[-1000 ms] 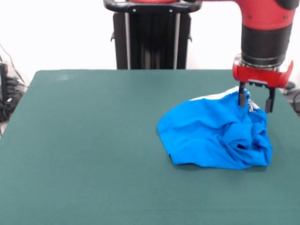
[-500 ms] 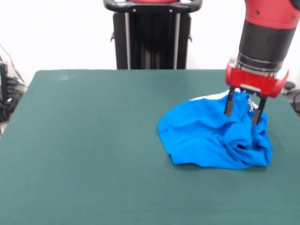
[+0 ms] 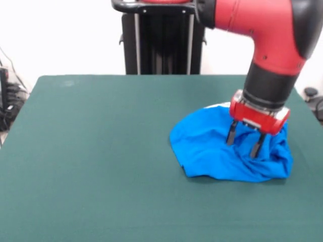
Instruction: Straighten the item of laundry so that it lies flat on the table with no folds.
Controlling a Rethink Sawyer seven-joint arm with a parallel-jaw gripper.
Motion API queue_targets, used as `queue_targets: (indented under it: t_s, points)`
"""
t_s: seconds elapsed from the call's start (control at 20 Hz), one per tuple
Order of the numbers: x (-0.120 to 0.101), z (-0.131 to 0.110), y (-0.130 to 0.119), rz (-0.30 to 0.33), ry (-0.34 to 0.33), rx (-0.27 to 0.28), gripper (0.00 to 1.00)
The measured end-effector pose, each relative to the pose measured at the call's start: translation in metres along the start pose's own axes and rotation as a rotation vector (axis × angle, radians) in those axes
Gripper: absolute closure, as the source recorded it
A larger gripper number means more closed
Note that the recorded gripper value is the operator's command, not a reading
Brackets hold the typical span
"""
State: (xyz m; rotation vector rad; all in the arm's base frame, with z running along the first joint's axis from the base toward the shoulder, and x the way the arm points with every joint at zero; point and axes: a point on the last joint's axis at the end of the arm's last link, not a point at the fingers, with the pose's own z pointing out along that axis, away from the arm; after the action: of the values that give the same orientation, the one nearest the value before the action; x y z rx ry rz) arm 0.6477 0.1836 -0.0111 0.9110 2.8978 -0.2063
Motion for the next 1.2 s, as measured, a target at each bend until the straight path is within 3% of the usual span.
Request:
queue_targets:
  t_s: [0.25, 0.65, 0.85, 0.9, 1.1, 1.2]
  points:
    - [0.010, 0.031, -0.006, 0.008, 0.012, 0.027, 0.00]
    - [-0.003, 0.018, -0.001, 0.035, 0.012, -0.007, 0.00]
    - [-0.020, 0.000, 0.005, 0.083, 0.048, -0.057, 0.00]
    - [-0.028, -0.011, 0.011, 0.116, 0.090, -0.091, 1.00]
    - [-0.031, -0.017, 0.013, 0.133, 0.117, -0.104, 1.00]
    - [-0.032, -0.025, 0.015, 0.147, 0.162, -0.113, 1.00]
